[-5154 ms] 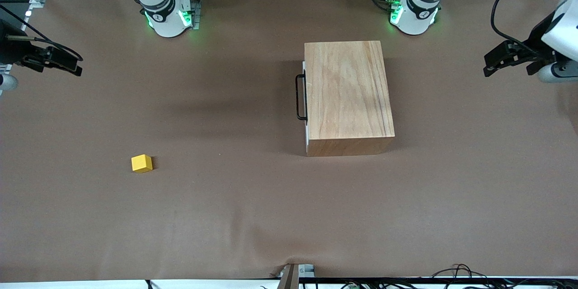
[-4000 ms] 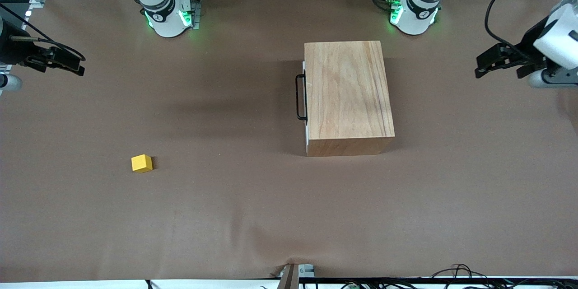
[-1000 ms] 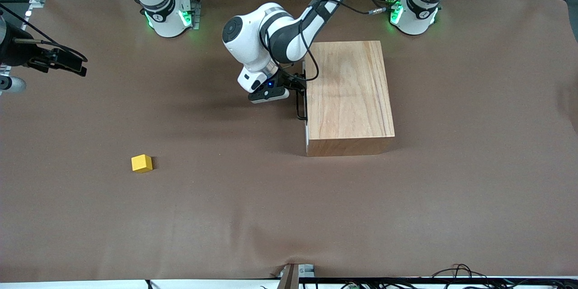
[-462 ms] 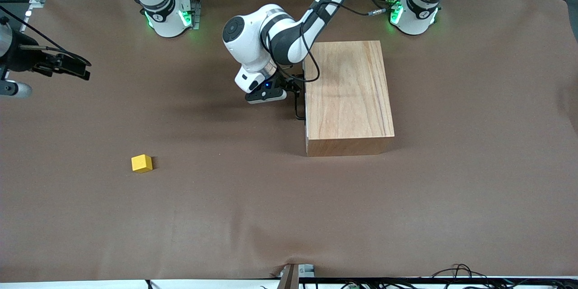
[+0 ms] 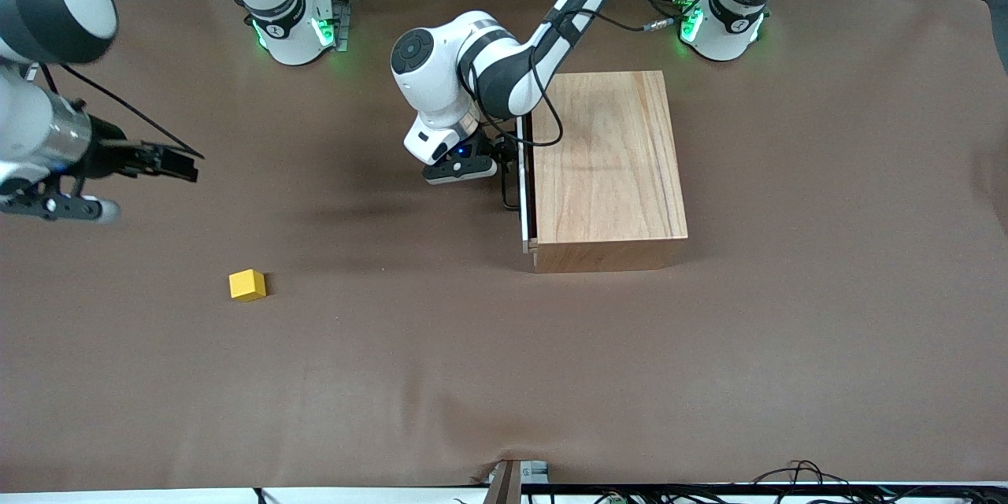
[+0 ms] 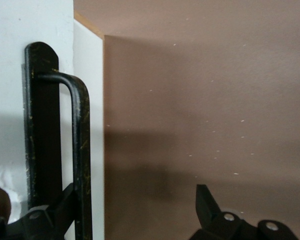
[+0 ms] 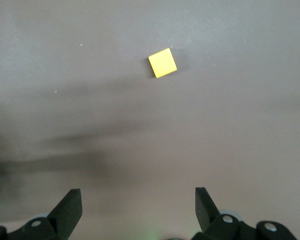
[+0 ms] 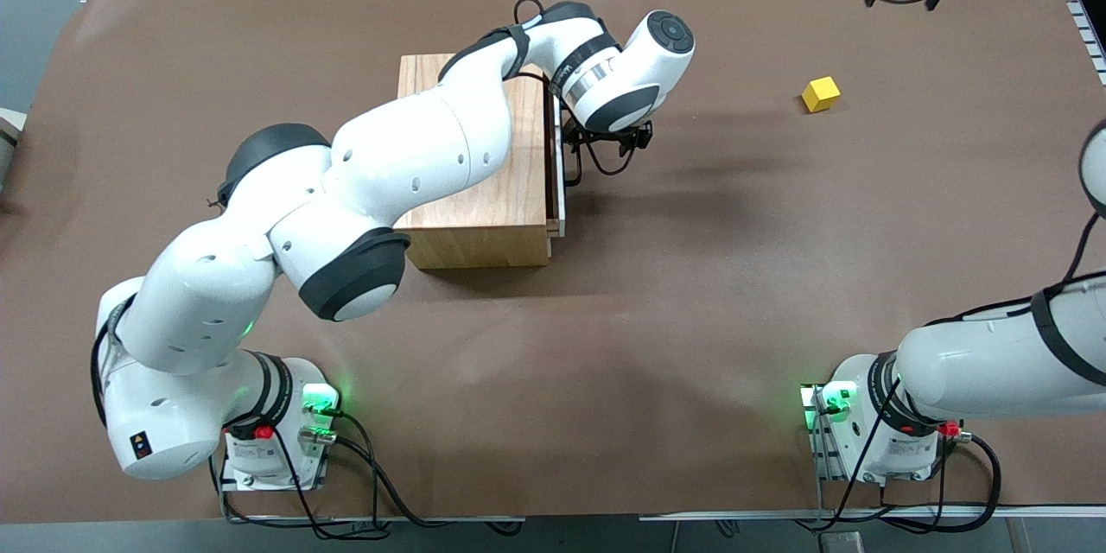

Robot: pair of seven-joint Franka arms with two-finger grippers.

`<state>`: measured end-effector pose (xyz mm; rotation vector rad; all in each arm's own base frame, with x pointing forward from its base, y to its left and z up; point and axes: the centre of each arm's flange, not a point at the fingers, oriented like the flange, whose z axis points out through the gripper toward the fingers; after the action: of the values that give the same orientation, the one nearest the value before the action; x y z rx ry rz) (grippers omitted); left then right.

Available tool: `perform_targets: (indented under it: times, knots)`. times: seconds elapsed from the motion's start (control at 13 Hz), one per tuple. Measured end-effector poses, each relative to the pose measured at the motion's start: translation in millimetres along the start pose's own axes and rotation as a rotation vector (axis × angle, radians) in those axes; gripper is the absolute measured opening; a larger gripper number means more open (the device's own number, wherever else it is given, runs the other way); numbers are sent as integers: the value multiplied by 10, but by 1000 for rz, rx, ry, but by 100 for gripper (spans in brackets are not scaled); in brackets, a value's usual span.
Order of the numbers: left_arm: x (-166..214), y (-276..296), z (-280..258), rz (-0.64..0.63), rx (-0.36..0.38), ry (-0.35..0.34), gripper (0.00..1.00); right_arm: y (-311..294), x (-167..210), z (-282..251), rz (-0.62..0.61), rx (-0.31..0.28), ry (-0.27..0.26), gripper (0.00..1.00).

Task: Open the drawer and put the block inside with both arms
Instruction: 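Pull the drawer open with the left gripper while the right gripper grasps the cube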

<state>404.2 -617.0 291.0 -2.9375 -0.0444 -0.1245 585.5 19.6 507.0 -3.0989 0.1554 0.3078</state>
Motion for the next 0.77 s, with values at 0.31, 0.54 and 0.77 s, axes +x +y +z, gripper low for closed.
perform_targets:
  times: [0.31,0.54,0.77]
  knots:
    - [-17,50,-26,-6,-28,12,100,183,674,1000,37,10,-9,100]
    - [-42,79,-37,-21,-50,-3,100,257,1038,1626,-38,-10,28,100]
    - [-45,98,-58,-35,-68,-7,100,361,1271,2049,-198,-20,91,100]
